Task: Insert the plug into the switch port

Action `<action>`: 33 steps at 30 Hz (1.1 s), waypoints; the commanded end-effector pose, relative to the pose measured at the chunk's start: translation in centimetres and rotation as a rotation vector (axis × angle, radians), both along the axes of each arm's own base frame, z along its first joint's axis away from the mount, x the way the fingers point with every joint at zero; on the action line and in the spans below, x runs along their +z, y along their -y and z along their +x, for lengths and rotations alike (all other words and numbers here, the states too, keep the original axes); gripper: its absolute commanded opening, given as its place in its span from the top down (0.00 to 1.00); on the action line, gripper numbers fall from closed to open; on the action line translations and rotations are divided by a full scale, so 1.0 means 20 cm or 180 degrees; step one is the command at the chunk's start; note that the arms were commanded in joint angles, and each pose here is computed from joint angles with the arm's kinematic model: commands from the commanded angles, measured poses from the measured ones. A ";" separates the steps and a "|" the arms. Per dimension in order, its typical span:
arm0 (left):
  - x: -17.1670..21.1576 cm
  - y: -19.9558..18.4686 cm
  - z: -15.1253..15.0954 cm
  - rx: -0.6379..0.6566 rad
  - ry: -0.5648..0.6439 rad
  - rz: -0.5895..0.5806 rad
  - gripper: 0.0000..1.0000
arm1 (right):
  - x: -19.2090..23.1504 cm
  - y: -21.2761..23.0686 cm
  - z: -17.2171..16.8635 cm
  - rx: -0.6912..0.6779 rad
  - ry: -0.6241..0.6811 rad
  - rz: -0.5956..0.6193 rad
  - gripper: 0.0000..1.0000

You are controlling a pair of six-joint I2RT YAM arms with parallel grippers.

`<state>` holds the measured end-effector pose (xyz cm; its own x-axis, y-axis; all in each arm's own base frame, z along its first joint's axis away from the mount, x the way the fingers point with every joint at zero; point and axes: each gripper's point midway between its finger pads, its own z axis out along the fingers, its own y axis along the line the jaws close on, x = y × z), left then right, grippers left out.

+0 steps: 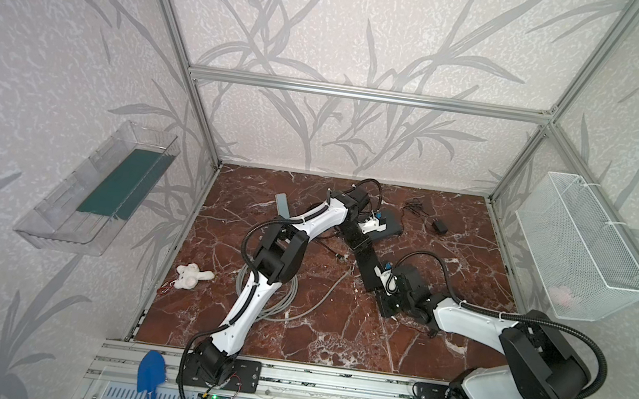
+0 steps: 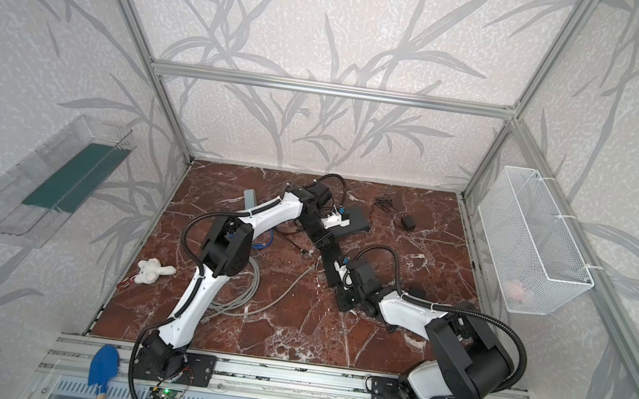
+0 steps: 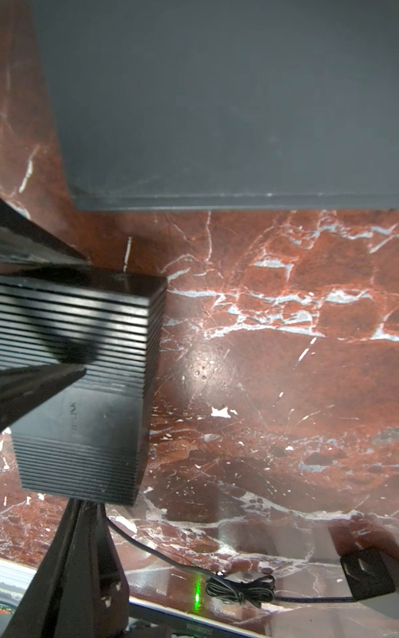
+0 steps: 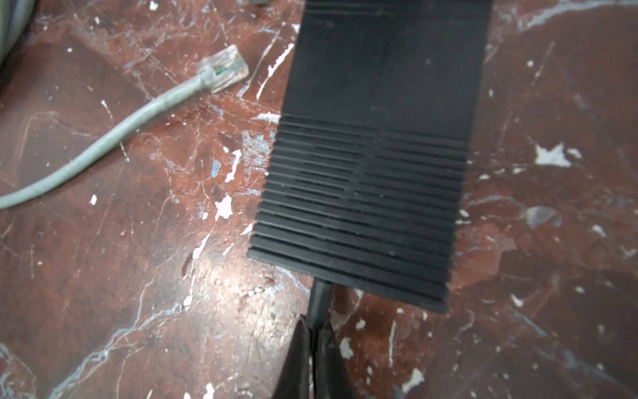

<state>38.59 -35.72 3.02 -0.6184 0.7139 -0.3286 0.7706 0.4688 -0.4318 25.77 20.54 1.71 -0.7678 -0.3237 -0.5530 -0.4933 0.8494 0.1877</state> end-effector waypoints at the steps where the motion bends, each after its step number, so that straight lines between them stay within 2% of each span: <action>1: -0.29 -0.09 -0.62 -0.0045 -0.1588 0.0782 0.55 | 0.14 0.10 0.29 -0.0692 0.0685 -0.0057 0.91; 7: -0.25 -0.11 -0.46 0.0234 -0.1319 0.0857 0.54 | 0.08 0.12 0.23 -0.0705 0.0502 -0.0116 0.88; 13: -0.23 -0.12 -0.39 0.0343 -0.1215 0.0886 0.51 | 0.10 0.14 0.21 -0.0676 0.0503 -0.0137 0.88; 18: -0.14 -0.11 -0.25 0.0554 -0.0981 0.0763 0.47 | 0.14 0.12 0.16 -0.0496 0.0353 -0.0182 0.79; 27: -0.01 -0.09 -0.03 0.0883 -0.0550 0.0525 0.44 | 0.22 0.20 0.03 -0.0448 -0.0023 -0.0236 0.58; 33: 0.03 -0.08 0.00 0.0813 -0.0382 0.0496 0.44 | 0.18 0.26 0.00 -0.0660 -0.0254 -0.0120 0.59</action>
<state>38.11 -34.57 3.45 -0.8163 0.5618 -0.1343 0.5538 0.6950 -0.4585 26.85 16.00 6.15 -0.8186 -0.1935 -0.5408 -0.3242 0.9329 0.1570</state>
